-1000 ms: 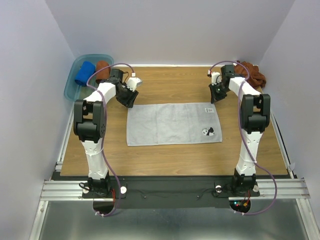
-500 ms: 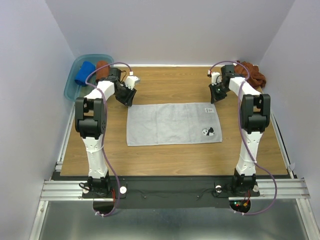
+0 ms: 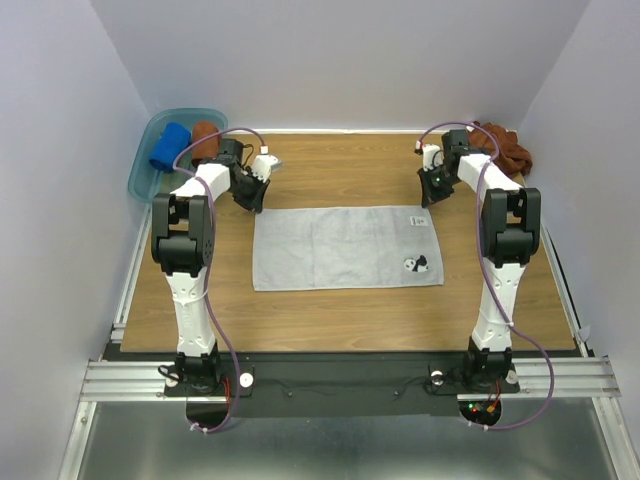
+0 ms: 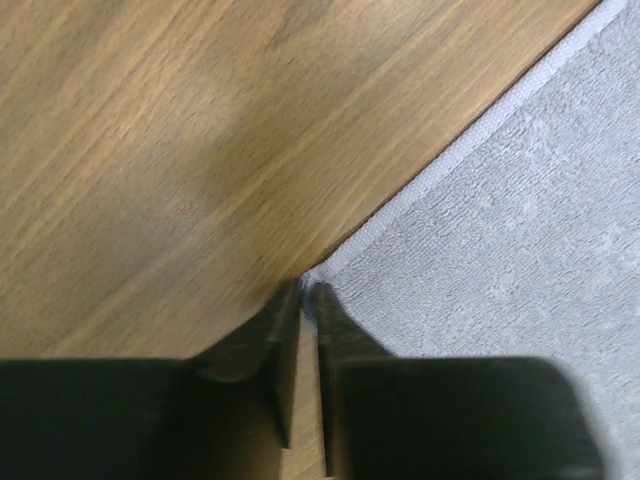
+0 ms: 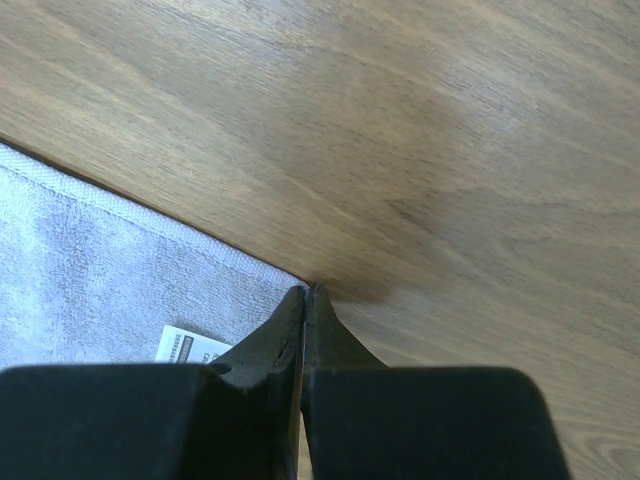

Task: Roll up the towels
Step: Fold the towel

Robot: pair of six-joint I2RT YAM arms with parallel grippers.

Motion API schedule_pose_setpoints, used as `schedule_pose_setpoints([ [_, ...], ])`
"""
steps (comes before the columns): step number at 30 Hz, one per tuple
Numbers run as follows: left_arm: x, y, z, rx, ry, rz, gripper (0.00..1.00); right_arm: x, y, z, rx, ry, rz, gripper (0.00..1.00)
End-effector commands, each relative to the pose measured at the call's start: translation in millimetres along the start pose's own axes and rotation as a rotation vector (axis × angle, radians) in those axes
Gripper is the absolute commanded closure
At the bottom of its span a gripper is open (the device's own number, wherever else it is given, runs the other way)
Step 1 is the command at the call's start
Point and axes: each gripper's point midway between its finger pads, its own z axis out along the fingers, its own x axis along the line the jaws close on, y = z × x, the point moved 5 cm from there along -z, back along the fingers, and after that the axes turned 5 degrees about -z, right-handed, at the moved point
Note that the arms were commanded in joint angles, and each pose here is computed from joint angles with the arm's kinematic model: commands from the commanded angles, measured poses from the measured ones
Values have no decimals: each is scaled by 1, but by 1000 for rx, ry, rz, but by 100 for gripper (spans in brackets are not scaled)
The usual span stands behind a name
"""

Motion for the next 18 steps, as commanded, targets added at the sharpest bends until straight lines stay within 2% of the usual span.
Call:
schedule_pose_setpoints([
  [1,1,-12,8,28,-12,-12,91,8,7,-13,-15,11,-18,99],
  [3,7,-3,1,1,0,-16,100,7,9,-16,-23,10,-17,100],
  [8,20,24,-20,-66,30,-6,100,1,24,-28,-77,-5,-10,99],
  [13,28,49,-50,-140,56,25,100,-10,60,-55,-191,-38,-16,99],
  [18,24,54,-63,-169,55,66,100,-7,71,-69,-235,-35,-46,100],
])
